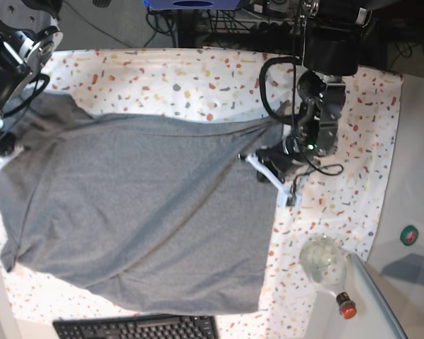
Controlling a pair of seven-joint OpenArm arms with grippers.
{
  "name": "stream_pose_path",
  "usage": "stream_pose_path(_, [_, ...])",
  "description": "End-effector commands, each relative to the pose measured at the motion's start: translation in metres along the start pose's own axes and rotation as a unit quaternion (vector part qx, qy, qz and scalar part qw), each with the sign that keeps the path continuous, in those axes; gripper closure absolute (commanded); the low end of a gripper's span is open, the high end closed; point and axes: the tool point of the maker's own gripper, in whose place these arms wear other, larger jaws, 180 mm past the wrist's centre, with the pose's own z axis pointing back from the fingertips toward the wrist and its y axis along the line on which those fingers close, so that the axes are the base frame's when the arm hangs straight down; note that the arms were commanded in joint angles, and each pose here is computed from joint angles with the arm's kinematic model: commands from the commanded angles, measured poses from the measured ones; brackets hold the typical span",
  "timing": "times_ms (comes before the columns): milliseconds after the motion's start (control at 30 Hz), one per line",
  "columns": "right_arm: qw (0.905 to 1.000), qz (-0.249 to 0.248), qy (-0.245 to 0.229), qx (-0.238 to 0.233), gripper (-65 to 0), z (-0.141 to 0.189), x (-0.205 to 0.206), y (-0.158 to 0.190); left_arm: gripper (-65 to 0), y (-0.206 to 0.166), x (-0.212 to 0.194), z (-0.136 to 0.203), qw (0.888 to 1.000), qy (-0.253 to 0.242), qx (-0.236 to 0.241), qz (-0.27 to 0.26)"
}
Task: Layout the t-shirt on the table in an organized manner, then fold the t-shirt properly
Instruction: 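Release and regrasp the shirt edge with the left gripper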
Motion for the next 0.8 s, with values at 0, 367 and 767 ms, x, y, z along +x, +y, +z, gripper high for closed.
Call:
stream_pose_path(0, [0.9995, -0.007, -0.014, -0.028, 0.0, 0.005, 0.009, -0.021, 0.0, 0.009, 0.006, -0.001, 1.000, -0.009, 0.013, -0.013])
stream_pose_path(367, [0.9980, 0.000, 0.008, -0.063, 0.0, 0.009, -0.015, -0.055, 0.0, 0.026, 0.040, -0.013, 0.997, -0.033, 0.043, -0.059])
stream_pose_path(767, [0.9865, 0.011, -0.114, -0.117, 0.0, 0.068, 0.046, -0.053, 0.0, 0.023, 0.088, 0.017, 0.994, -0.082, 0.046, -0.053])
